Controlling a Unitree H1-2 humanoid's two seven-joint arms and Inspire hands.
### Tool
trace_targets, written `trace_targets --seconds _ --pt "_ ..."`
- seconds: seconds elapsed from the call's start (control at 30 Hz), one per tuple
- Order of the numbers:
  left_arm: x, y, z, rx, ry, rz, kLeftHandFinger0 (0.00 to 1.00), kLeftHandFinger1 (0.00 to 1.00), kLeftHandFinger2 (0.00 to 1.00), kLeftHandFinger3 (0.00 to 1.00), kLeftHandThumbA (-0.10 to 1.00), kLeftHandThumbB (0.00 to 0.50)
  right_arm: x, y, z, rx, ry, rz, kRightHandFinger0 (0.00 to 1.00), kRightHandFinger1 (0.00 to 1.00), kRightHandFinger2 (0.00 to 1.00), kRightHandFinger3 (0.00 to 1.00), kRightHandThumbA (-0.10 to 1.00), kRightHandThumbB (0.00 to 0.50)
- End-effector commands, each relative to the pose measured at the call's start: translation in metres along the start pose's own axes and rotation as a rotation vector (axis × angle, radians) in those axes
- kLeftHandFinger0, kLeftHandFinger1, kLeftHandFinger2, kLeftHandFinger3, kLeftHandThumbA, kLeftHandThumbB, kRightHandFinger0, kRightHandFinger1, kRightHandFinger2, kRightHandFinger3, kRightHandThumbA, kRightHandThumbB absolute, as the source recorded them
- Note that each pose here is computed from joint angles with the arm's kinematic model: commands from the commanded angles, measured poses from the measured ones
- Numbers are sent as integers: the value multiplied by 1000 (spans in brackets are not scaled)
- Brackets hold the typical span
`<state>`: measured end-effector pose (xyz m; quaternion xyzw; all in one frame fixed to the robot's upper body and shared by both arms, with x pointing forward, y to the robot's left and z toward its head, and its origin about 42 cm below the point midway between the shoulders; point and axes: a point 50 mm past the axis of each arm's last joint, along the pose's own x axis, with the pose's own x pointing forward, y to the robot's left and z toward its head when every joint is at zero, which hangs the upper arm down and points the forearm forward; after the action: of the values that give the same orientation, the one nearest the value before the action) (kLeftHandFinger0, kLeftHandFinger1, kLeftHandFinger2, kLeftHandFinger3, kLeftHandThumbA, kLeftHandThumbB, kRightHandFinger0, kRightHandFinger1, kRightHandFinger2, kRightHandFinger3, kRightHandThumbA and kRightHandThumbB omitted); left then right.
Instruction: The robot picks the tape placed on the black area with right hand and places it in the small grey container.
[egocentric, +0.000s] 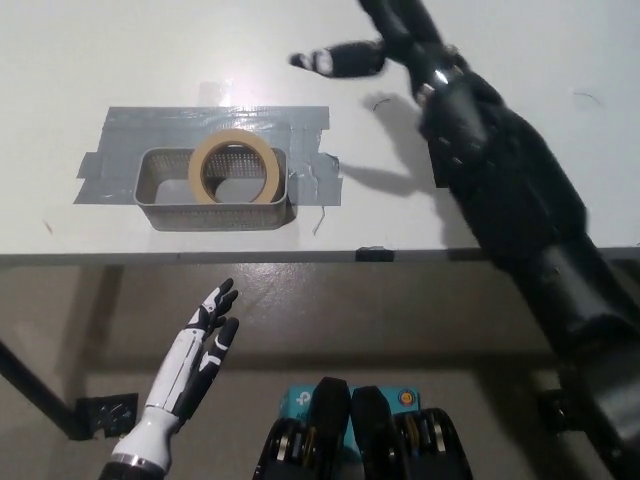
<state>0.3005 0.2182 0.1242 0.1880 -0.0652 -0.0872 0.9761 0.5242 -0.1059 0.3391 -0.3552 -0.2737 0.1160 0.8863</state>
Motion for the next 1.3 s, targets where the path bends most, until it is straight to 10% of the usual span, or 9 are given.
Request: trace_targets --seconds 0.0,0.13,0.77,1.27 --pt "27 20 21 15 -112 64 1000 1000 1000 1000 1000 125 -169 -122 29 281 -253 -200 1000 1000 1000 1000 1000 354" --pt "24 26 14 32 -91 75 1000 1000 1000 1000 1000 137 -237 -77 6 322 -170 -218 1000 1000 1000 1000 1000 258" --pt "1 15 4 29 -54 68 1000 1000 1000 1000 1000 118 -321 54 -62 584 268 -141 1000 1000 1000 1000 1000 172" --pt "-18 14 -6 7 -13 84 1000 1000 1000 1000 1000 97 -325 66 -60 571 264 -63 1000 1000 1000 1000 1000 247"
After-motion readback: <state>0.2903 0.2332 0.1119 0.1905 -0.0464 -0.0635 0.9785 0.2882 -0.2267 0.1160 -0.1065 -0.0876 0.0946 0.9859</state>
